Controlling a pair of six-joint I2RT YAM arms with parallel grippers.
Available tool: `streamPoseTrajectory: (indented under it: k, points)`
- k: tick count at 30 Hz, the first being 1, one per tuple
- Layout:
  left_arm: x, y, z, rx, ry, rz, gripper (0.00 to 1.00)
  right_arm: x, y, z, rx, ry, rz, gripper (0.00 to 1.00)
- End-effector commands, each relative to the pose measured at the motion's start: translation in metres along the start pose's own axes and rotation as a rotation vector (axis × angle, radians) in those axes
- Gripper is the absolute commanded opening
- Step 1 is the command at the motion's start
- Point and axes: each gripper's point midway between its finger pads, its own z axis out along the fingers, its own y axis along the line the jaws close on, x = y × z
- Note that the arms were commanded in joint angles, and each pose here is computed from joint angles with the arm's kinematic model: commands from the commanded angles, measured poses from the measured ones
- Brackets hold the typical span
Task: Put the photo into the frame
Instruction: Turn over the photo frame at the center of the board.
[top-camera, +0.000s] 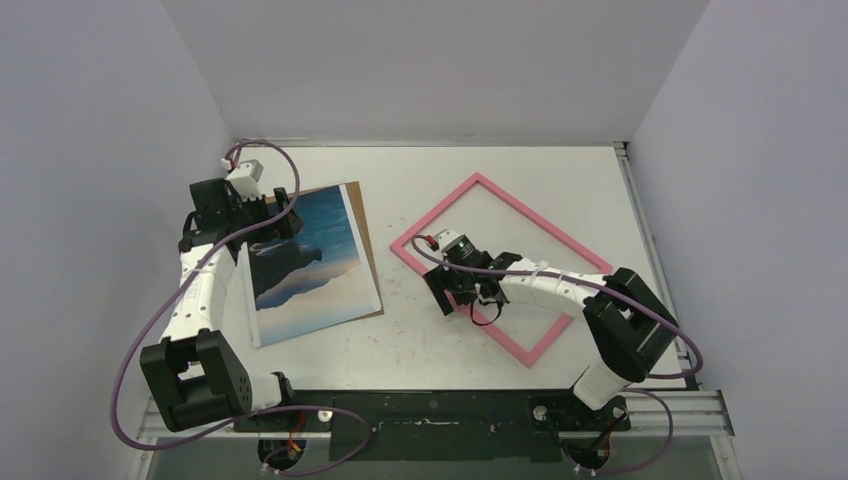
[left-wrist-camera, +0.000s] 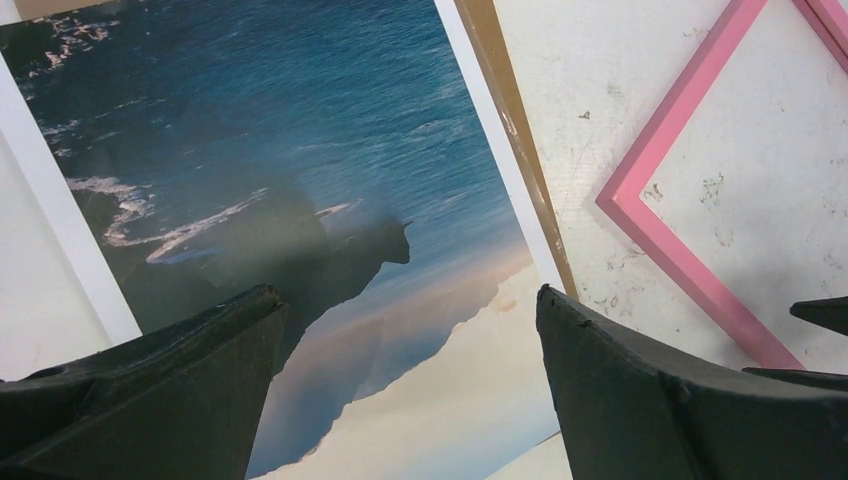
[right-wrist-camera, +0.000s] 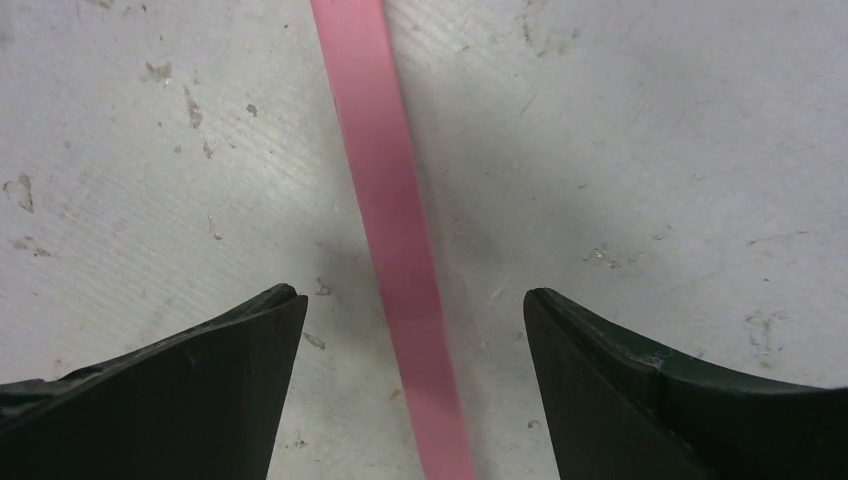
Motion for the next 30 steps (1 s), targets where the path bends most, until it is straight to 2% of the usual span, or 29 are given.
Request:
streamPoseTrajectory:
  k: [1, 4, 8, 14, 16, 22, 26, 30]
  points:
    - [-0.013, -0.012, -0.007, 0.043, -0.020, 0.046, 0.96, 0.001, 0.009, 0.006, -0.027, -0.021, 0.016, 0.80]
    - [-0.011, -0.013, -0.007, 0.034, -0.008, 0.053, 0.96, 0.005, 0.008, 0.012, -0.015, -0.014, 0.022, 0.70]
    - [-0.011, -0.013, -0.008, 0.024, 0.005, 0.055, 0.96, 0.012, 0.006, 0.021, 0.005, 0.004, 0.032, 0.51]
    - [-0.005, -0.018, -0.009, 0.055, 0.031, 0.072, 0.96, 0.005, -0.006, 0.023, 0.092, 0.004, 0.025, 0.08]
    - [0.002, -0.026, -0.009, 0.095, 0.052, 0.103, 0.96, -0.013, -0.006, 0.016, 0.105, -0.028, 0.018, 0.05]
    - [0.012, -0.057, -0.017, 0.233, 0.073, 0.330, 0.96, -0.083, 0.004, -0.024, 0.069, -0.149, 0.003, 0.05]
    - [-0.003, -0.078, -0.033, 0.323, -0.057, 0.470, 0.96, -0.122, 0.022, -0.053, -0.018, -0.201, 0.005, 0.05]
    - [-0.021, -0.094, -0.055, 0.361, -0.241, 0.740, 0.96, -0.149, 0.046, -0.073, -0.135, -0.212, 0.016, 0.05]
